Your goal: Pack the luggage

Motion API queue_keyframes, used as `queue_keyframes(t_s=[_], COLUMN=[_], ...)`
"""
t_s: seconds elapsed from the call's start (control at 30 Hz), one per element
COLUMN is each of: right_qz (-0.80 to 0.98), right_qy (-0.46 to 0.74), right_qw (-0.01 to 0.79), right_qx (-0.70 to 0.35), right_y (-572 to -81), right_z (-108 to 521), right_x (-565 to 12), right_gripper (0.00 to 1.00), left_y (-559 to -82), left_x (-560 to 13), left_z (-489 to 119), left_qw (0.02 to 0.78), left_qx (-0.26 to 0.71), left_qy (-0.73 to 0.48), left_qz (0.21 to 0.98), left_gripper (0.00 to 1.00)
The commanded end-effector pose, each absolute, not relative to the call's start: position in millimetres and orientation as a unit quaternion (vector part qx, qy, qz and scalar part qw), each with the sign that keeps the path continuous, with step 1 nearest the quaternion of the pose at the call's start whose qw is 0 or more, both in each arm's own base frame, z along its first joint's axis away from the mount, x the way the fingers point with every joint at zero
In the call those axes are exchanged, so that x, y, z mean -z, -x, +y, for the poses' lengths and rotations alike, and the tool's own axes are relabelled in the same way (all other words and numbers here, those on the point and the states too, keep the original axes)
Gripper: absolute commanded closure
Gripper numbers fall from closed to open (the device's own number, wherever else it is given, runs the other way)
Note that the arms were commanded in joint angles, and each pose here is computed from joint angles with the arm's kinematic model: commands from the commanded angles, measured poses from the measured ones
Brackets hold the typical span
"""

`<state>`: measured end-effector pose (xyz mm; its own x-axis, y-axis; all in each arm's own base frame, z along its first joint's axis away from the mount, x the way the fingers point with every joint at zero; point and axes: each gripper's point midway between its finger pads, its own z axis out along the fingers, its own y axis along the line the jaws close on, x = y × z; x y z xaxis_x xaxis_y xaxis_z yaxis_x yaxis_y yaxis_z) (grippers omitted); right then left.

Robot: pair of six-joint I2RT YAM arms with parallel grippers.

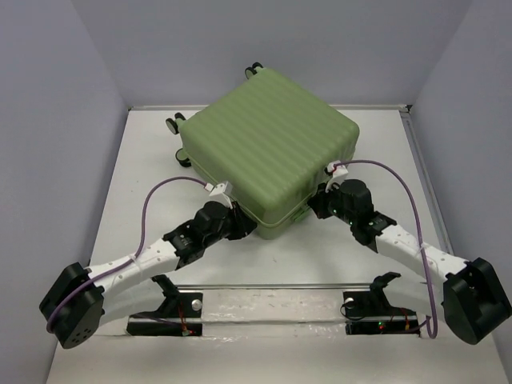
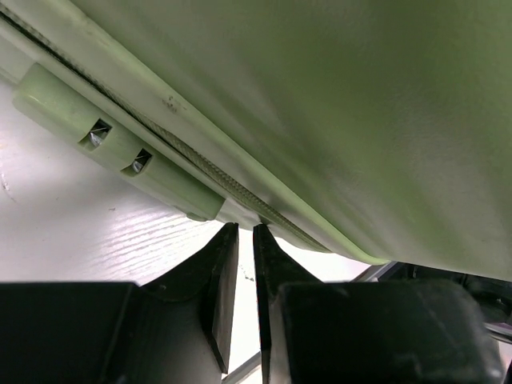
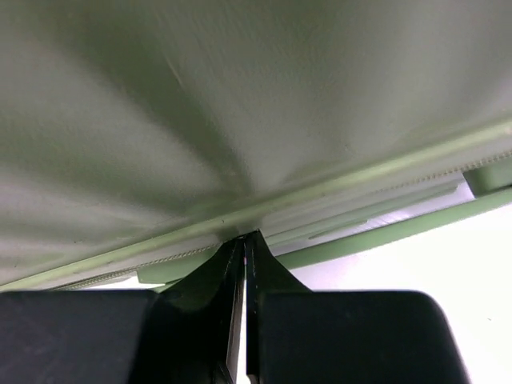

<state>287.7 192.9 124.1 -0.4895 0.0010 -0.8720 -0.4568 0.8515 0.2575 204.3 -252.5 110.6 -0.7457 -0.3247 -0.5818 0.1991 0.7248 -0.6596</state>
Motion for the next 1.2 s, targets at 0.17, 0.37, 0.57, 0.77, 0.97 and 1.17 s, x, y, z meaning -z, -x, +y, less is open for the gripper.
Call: queue_keyframes(t_s=[0.17, 0.37, 0.57, 0.77, 0.97, 1.17], right_qz=[0.812, 0.843, 0.814, 0.786, 0.776, 0.782], right_qy=[0.121, 0.165, 0.221, 0.228, 0.086, 0.07], right_qw=[0.493, 0.382, 0.358, 0.419, 0.549, 0.552], right_qx=[-0.29, -0.341, -0.4, -0.394, -0.298, -0.281], right_y=[-261.4, -179.3, -100.8, -97.2, -164.9, -169.0], right_z=[217.9, 255.5, 309.1, 382.0, 394.6, 388.7], right_x=[-167.8, -127.6, -144.7, -191.2, -199.6, -185.0], right_gripper=[0.93, 0.93, 0.93, 0.93, 0.93, 0.93], left_y=[-233.0, -244.9, -257.8, -263.9, -263.1, -292.8], left_x=[-178.6, -193.3, -202.4, -206.5, -185.9, -211.1], left_z=[-281.7, -293.2, -313.7, -340.2, -304.8, -186.4], left_qw=[0.422, 0.432, 0.432, 0.421, 0.421, 0.469], left_qx=[0.443, 0.449, 0.46, 0.468, 0.378, 0.316], left_qy=[0.057, 0.058, 0.051, 0.024, -0.01, 0.048], left_qz=[0.789, 0.78, 0.774, 0.776, 0.825, 0.823], left_gripper=[0.76, 0.76, 0.76, 0.76, 0.51, 0.11])
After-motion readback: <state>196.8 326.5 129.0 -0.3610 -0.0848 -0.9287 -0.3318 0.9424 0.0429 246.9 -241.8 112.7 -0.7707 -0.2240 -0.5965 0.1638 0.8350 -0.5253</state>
